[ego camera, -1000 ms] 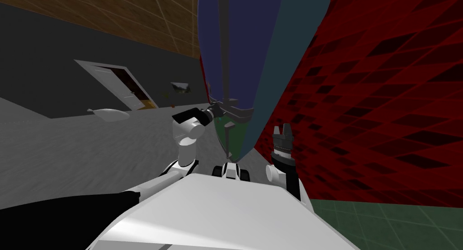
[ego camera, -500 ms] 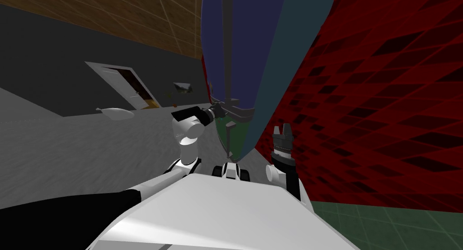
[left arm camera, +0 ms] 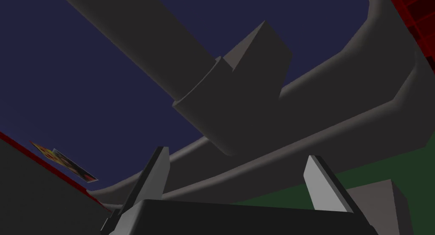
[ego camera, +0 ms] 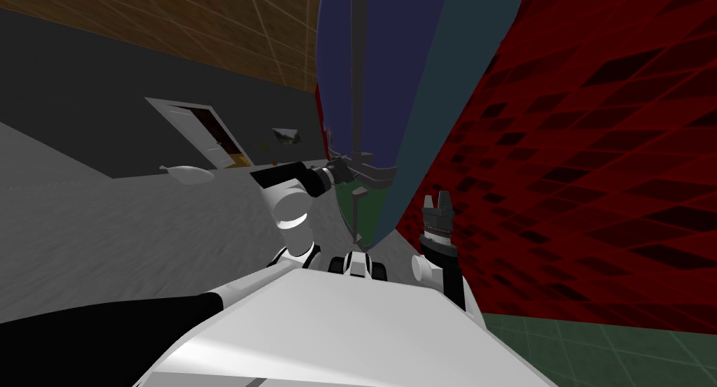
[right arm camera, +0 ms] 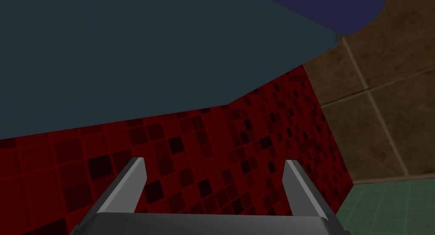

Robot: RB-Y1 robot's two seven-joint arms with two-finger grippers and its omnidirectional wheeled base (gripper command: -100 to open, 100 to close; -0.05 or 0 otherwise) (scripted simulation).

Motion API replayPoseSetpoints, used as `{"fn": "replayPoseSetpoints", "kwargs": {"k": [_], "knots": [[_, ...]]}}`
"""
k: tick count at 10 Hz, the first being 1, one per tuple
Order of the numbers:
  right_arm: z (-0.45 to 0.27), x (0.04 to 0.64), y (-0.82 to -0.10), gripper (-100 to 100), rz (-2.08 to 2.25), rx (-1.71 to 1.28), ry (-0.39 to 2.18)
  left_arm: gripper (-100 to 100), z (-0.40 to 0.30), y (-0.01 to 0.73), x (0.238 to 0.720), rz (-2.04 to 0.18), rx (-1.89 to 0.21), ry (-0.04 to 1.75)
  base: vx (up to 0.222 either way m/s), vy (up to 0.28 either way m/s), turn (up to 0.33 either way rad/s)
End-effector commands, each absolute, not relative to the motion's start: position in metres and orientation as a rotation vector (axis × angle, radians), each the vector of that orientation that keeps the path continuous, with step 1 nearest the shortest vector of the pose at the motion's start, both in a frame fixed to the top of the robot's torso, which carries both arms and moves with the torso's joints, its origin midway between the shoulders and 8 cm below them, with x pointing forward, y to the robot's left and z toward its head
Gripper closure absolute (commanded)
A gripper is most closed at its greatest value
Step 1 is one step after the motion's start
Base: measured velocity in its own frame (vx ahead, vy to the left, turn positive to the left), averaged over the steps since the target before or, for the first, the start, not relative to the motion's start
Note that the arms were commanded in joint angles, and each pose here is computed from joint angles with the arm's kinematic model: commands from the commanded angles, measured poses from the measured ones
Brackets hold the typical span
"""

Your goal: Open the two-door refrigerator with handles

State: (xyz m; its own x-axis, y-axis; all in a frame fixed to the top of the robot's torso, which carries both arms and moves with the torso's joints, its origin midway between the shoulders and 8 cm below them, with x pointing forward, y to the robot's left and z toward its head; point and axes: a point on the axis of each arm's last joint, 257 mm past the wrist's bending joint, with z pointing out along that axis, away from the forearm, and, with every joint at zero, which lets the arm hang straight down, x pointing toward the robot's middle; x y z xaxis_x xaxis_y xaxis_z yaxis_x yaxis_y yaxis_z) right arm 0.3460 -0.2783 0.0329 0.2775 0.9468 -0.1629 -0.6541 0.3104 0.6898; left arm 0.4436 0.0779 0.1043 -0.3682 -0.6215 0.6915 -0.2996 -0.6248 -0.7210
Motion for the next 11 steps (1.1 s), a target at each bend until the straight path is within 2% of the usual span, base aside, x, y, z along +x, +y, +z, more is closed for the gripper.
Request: {"fn": "replayPoseSetpoints", "kwargs": {"k": [1,3,6,7,9,11], "knots": [[0.033,0.346,-0.278,0,1.152,0.557,0.624,-100,0.116,0.065,0.432,-2.173,-1.620,1.213,0.000,0.000,0.000],[0.033,0.346,-0.278,0,1.152,0.557,0.624,-100,0.116,0.063,0.430,-2.181,-1.620,1.210,0.000,0.000,0.000],[0.033,0.346,-0.278,0,1.152,0.558,0.624,-100,0.122,0.063,0.425,-2.186,-1.615,1.209,0.091,-0.050,0.006],[0.033,0.346,-0.278,0,1.152,0.557,0.623,100,0.117,0.063,0.429,-2.184,-1.619,1.209,-0.067,0.040,0.011],[0.033,0.346,-0.278,0,1.152,0.557,0.624,100,0.123,0.057,0.422,-2.210,-1.603,1.227,0.004,0.114,-0.016],[0.033,0.346,-0.278,0,1.152,0.557,0.624,100,0.124,0.048,0.416,-2.232,-1.592,1.263,-0.041,0.273,-0.037]]}}
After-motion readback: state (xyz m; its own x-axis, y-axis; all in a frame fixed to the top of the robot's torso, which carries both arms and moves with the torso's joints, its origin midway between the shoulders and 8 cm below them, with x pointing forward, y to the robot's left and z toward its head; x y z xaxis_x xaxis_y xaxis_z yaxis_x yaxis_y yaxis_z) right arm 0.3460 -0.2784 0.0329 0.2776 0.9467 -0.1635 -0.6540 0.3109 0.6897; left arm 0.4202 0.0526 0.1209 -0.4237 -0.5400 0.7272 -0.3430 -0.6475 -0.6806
